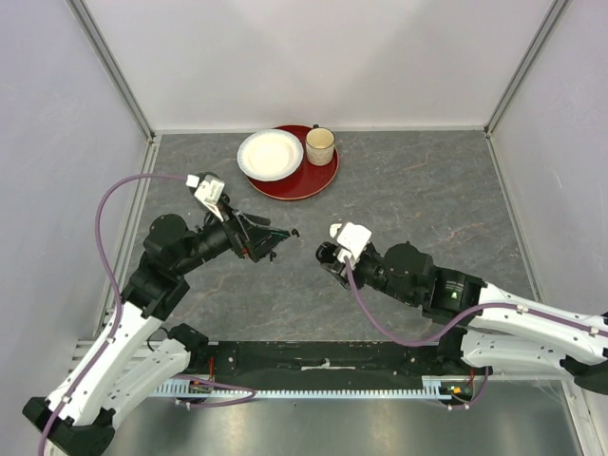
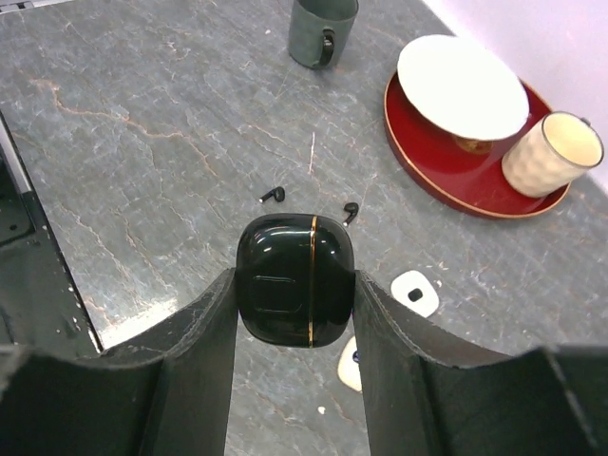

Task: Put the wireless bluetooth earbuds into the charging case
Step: Pick up the charging case at the center of the board.

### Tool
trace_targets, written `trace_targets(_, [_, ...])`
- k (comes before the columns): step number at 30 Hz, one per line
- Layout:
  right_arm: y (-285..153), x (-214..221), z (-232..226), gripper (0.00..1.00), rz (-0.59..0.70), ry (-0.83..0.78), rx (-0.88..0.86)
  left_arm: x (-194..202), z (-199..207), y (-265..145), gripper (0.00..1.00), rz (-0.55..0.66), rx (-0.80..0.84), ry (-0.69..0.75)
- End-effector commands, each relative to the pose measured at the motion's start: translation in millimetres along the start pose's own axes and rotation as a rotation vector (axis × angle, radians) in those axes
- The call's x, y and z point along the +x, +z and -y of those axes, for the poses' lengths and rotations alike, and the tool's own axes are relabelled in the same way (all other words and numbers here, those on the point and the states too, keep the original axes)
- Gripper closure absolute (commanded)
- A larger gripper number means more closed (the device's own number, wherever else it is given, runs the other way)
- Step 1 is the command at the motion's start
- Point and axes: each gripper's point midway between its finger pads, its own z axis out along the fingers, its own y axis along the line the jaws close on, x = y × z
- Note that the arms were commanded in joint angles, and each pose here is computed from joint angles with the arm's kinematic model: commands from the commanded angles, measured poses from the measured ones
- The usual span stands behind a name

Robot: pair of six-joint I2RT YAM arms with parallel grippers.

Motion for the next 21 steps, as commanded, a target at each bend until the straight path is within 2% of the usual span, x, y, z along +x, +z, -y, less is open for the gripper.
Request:
trace_targets(1, [-11, -23, 3, 1.0, 0.121, -0.098, -0.025, -6, 60, 7, 0.08, -0.092, 0.33, -0.007])
trace_targets(4, [-16, -28, 3, 1.0, 0.146, -0.101, -0.029, 11, 69, 14, 0.11, -0.222, 0.431, -0.018])
trace_targets(6, [-17, -29, 0, 1.0, 0.153, -0.105, -0.048, 18, 72, 14, 0.12, -0.268, 0.474, -0.014])
trace_targets(16, [-7, -29, -1, 1.0, 0.131, -0.09, -0.041, 34, 64, 29, 0.12, -0.305, 0.404, -0.05])
trace_targets(21, [-2, -29, 1, 1.0, 0.123, -0.075, -0.023, 55, 69, 38, 0.13, -0.357, 0.394, -0.056])
